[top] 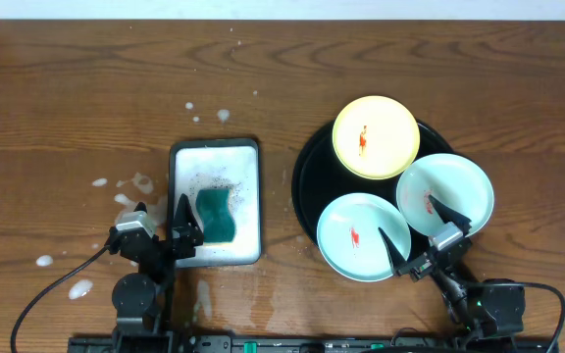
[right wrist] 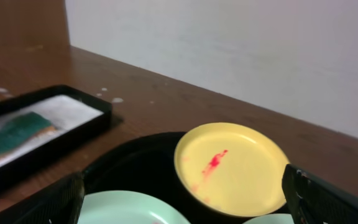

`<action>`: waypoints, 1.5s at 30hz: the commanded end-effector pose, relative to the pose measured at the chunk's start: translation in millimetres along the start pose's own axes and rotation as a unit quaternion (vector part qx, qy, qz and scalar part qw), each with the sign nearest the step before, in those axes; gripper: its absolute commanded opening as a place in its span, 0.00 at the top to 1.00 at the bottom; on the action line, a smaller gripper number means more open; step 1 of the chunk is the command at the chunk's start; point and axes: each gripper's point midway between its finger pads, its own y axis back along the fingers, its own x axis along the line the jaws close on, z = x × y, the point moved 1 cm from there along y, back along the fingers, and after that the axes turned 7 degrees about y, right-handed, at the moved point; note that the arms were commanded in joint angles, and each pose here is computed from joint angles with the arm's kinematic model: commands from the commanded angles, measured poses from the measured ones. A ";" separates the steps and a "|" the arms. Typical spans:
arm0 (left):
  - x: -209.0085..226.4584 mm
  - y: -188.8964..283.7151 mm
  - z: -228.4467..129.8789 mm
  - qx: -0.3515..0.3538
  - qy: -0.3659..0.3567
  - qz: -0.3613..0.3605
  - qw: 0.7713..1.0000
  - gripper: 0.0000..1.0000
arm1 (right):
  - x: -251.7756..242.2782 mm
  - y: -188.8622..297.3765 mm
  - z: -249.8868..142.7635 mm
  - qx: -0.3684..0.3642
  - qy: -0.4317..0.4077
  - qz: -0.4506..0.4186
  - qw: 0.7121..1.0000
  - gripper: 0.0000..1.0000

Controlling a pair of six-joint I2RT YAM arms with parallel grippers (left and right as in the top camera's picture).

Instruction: Clean dirty plates on tray and stack at the side

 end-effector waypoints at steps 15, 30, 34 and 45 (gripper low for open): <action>-69.1 14.4 69.7 0.077 0.095 -0.070 0.990 0.17 | -23.0 -12.2 83.1 0.166 -0.169 0.034 0.971 0.01; -84.2 2.9 24.8 0.461 0.110 0.046 0.880 0.16 | -26.5 -54.4 28.4 0.440 -0.295 0.088 0.843 0.01; -78.2 -2.8 -3.1 0.523 0.116 0.061 0.842 0.20 | -14.5 -19.5 -28.8 0.575 -0.325 0.052 0.749 0.01; -60.8 -13.3 -45.0 0.598 0.132 0.110 0.783 0.13 | 13.2 16.4 -117.6 0.654 -0.387 -0.017 0.650 0.45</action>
